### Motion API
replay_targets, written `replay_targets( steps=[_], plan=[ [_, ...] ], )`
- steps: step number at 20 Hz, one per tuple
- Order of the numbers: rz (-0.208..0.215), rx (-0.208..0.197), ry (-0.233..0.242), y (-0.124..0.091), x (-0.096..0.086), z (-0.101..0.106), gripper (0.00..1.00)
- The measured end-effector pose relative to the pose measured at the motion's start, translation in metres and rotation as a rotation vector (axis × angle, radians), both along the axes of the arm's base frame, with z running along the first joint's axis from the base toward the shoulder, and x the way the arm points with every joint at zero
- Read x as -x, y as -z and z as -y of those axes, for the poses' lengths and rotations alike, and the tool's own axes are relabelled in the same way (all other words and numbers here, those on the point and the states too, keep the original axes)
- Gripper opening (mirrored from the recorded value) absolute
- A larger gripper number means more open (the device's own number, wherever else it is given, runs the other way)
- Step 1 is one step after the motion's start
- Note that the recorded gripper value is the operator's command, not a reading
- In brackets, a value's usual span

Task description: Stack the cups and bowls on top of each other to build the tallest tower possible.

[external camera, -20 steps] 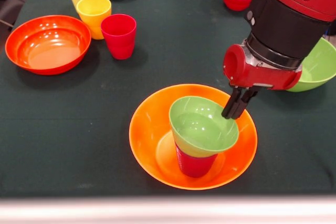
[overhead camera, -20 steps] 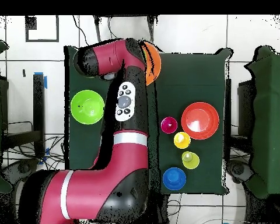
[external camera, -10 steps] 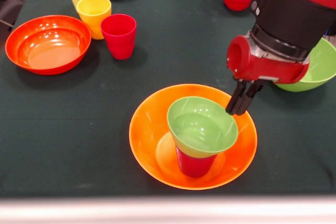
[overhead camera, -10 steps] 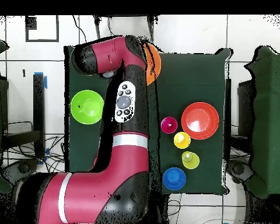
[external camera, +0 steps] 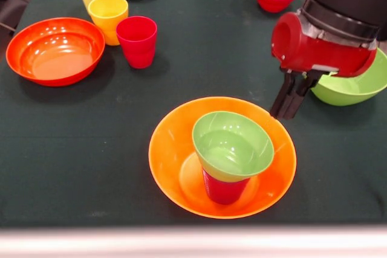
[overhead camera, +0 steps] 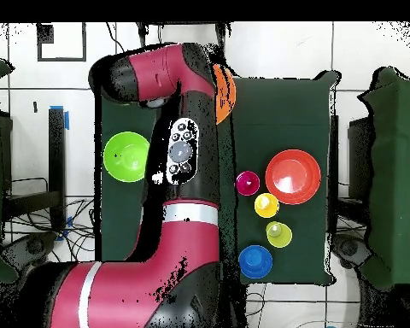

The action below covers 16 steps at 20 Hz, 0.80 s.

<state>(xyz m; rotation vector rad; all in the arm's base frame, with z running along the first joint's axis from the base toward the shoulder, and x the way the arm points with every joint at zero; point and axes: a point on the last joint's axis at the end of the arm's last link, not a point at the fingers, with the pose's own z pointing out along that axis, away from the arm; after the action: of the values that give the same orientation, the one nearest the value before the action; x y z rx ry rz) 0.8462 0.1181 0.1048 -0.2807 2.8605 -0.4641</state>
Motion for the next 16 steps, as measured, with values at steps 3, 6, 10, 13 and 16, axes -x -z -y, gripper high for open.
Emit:
replay_targets(
  steps=[3,6,10,13,16],
  plan=[
    [0.008,-0.001,0.007,-0.009,-0.001,0.006,0.00],
    [0.009,-0.003,0.022,-0.015,-0.002,0.017,0.00],
    [0.009,-0.008,0.049,-0.017,-0.003,0.039,0.00],
    [0.000,-0.025,0.083,-0.016,-0.003,0.068,0.00],
    [-0.013,-0.045,0.103,-0.012,-0.003,0.098,0.00]
  ],
)
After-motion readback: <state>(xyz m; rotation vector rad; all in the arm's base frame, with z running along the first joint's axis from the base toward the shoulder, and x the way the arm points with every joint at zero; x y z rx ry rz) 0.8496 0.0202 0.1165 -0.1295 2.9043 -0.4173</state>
